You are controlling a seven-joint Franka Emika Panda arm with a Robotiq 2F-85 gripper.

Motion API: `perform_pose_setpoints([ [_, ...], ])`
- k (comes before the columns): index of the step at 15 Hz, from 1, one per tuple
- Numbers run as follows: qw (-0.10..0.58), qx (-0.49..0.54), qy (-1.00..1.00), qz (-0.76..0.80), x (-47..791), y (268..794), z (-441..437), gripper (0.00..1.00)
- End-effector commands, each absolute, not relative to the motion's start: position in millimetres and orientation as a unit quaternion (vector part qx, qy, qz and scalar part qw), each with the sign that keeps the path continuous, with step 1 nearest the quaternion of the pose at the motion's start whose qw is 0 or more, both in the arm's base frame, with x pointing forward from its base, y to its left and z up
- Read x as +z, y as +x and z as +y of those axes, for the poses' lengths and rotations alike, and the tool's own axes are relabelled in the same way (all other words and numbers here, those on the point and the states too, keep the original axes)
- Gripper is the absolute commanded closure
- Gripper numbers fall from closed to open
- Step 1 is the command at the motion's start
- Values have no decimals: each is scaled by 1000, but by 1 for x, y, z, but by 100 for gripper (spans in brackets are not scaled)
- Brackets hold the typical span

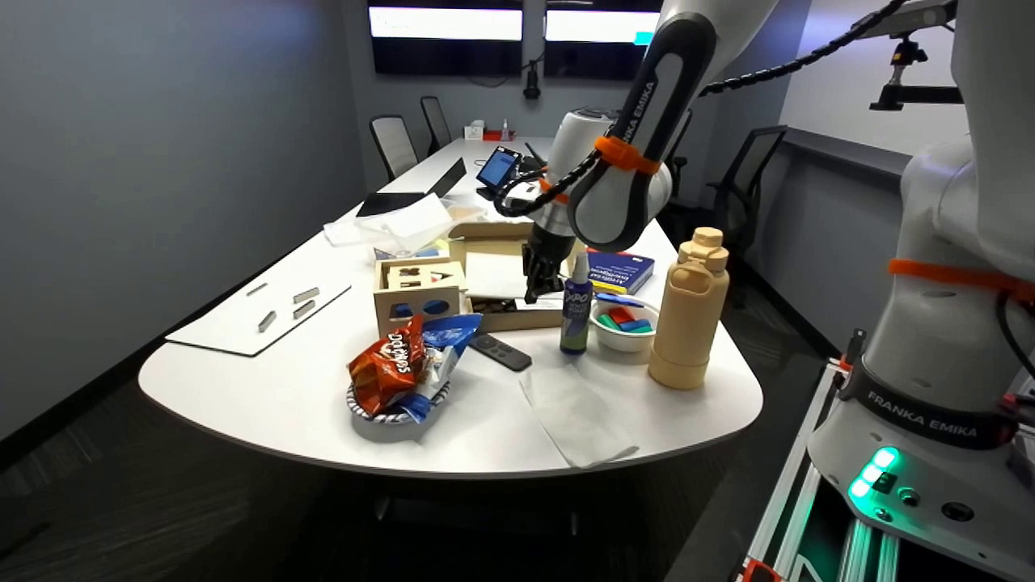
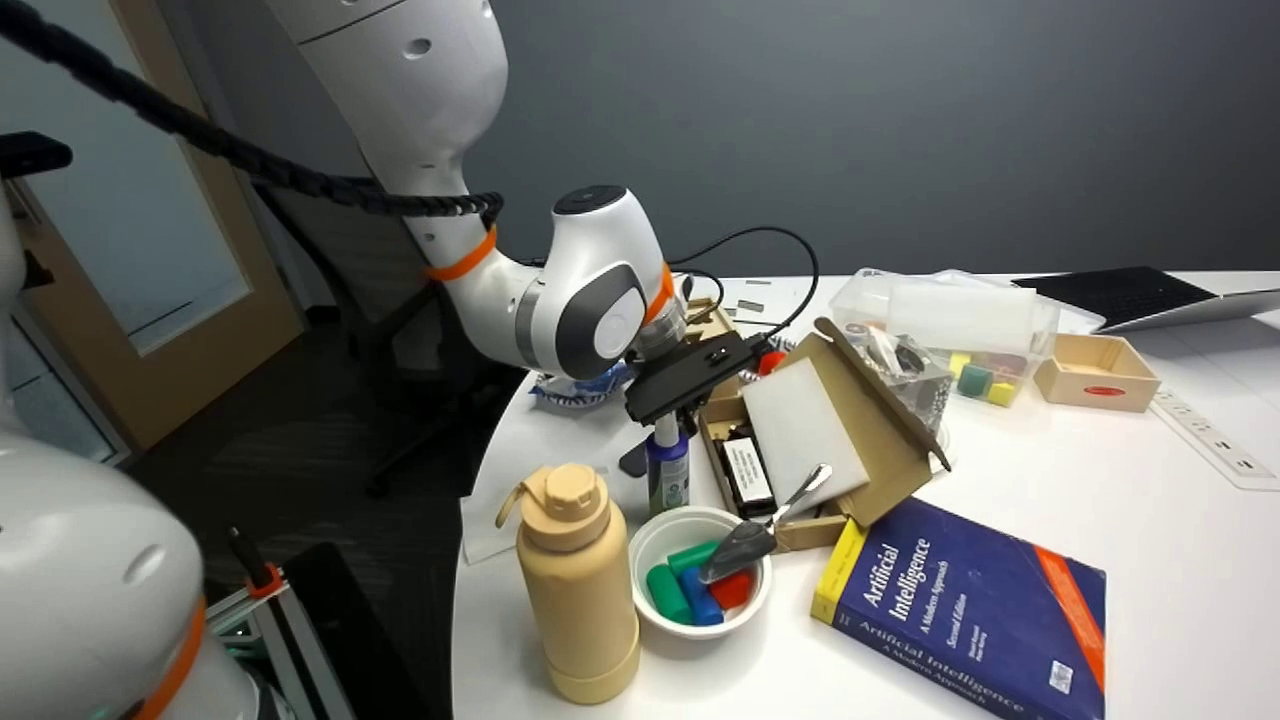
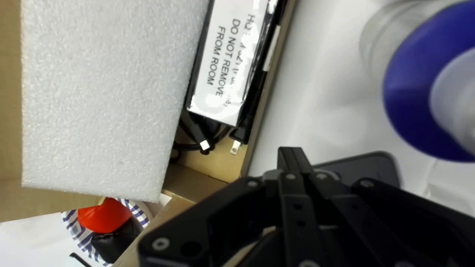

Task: Press a button on the remote

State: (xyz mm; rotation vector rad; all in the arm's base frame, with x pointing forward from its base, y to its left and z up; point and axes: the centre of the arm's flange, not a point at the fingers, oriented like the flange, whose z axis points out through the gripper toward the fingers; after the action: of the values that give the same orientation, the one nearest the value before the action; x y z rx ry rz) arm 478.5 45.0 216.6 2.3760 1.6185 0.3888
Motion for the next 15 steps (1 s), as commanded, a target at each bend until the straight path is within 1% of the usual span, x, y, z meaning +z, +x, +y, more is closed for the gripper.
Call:
perform_pose_setpoints([
  [1, 137, 124, 808, 560, 218, 485, 91, 100],
  [7, 147, 100, 799, 574, 212, 486, 139, 100],
  [15, 158, 89, 797, 577, 189, 505, 156, 100],
])
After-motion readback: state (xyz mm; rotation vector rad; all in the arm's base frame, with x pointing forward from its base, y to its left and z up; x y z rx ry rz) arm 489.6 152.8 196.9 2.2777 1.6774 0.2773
